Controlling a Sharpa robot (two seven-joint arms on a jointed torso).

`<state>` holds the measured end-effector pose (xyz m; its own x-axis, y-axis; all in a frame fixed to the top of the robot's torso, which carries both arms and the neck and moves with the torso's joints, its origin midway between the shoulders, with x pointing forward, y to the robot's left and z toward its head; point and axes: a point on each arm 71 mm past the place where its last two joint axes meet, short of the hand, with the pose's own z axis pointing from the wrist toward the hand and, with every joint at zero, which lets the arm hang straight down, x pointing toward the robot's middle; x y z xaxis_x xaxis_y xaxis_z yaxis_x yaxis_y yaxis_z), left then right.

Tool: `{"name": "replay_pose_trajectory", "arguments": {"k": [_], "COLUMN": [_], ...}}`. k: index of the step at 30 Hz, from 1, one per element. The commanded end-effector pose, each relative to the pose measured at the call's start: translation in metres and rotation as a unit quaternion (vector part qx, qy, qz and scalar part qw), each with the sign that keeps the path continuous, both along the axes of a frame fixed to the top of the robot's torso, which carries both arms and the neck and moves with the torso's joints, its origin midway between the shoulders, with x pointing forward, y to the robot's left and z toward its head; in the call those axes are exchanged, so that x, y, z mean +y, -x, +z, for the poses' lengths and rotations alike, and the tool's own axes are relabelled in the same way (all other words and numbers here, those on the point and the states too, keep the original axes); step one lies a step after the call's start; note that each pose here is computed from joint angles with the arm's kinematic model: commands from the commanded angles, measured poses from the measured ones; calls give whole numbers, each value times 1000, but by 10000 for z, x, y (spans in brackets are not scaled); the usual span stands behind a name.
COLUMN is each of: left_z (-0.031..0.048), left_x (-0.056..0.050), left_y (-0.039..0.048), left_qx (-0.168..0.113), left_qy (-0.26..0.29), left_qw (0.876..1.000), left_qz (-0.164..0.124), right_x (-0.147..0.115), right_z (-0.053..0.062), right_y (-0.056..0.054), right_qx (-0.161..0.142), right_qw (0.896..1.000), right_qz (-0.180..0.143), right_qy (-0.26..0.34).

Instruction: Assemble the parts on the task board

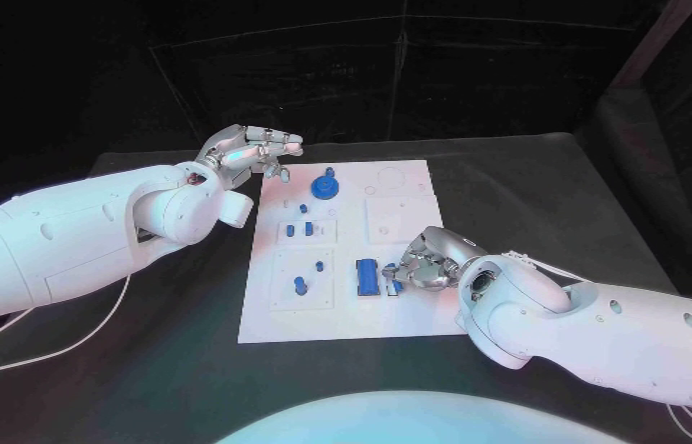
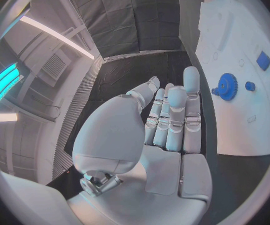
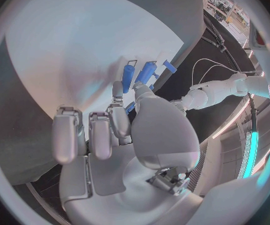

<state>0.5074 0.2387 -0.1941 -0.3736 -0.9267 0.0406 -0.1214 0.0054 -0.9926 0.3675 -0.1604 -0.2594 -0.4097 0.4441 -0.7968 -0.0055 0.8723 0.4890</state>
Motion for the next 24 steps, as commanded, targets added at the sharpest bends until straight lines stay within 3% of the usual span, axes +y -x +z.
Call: {"name": "replay_pose_trajectory", "arguments": {"k": [1, 24], "left_z": [12, 7], "left_x": [-16, -19], "left_y": [0, -2], "left_qx": [1, 3], "left_qy": [4, 4], "left_qw": [1000, 1000], "left_qz": [-7, -9], "right_x": [16, 2], "right_z": [7, 29], "right_y": [8, 45], "right_qx": [1, 2], "right_qw": [1000, 1000], "right_qz": [9, 17], "right_qy": [8, 8]}}
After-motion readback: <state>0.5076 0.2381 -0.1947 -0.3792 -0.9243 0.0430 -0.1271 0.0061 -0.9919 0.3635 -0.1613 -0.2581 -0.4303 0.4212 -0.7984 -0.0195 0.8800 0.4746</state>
